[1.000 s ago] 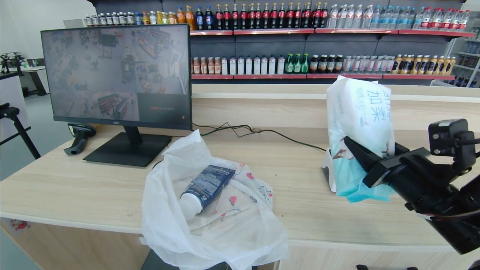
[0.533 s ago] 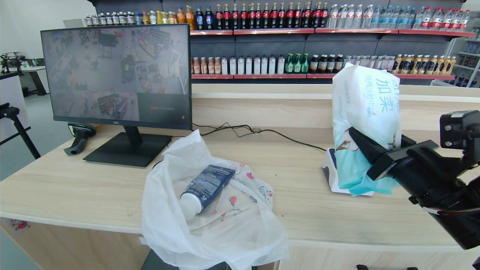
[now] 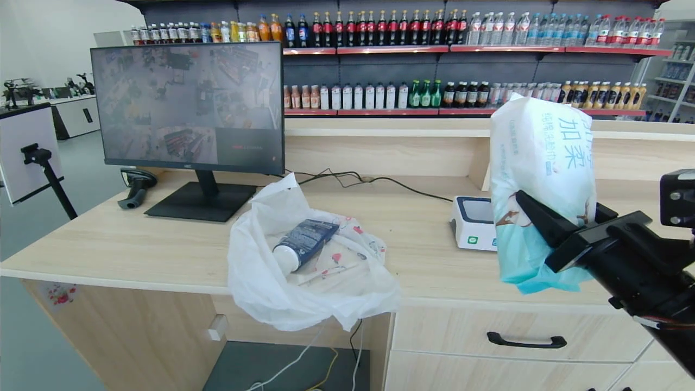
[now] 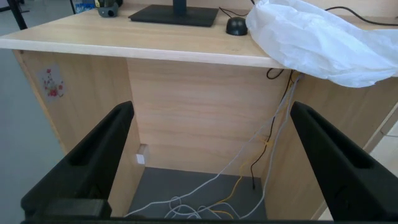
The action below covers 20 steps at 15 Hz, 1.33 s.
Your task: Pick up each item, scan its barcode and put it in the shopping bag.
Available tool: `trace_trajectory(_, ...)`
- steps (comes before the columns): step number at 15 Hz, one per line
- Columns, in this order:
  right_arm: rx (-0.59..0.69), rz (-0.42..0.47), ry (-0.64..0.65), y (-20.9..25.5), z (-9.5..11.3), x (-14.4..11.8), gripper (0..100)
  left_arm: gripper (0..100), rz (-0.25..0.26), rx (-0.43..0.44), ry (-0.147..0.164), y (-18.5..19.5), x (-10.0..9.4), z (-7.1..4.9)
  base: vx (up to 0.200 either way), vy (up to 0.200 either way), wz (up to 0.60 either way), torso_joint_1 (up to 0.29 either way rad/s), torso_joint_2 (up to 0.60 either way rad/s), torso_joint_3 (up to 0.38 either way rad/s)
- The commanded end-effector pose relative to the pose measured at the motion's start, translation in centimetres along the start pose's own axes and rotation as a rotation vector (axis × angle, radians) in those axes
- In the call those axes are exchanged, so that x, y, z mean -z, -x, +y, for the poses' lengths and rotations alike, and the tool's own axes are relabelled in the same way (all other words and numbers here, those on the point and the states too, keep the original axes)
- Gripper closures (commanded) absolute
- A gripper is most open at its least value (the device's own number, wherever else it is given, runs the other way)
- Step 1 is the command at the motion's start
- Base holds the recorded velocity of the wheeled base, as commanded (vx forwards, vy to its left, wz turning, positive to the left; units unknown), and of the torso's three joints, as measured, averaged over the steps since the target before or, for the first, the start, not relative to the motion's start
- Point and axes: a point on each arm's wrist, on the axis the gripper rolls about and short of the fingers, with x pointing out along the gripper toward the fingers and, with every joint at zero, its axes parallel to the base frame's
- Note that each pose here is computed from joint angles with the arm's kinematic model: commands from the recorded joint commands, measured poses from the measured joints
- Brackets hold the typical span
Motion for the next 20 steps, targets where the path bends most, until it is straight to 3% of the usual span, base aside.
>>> trace_trajectory(1,0.001,-0.015,-0.003,0.5,-0.1,-0.5,100,0,-0.002,0.001,0.000,0.0,0.0,0.0,0.000,0.000,0.00,0.000,0.00,0.000)
trace_trajectory(12,0.004,0.004,-0.005,0.6,-0.1,-0.1,100,0,0.000,0.001,0.003,0.0,0.0,0.0,0.000,0.200,0.00,0.006,0.00,0.003)
trace_trajectory(18,-0.002,0.013,-0.006,0.3,0.1,0.2,100,0,0.000,0.001,0.001,0.0,0.0,0.0,0.000,0.000,0.00,0.000,0.00,0.000)
trace_trajectory(20,-0.010,0.020,-0.006,0.1,0.3,0.4,100,0,0.000,0.001,0.001,0.0,0.0,0.0,0.000,0.000,0.60,0.007,0.00,0.002)
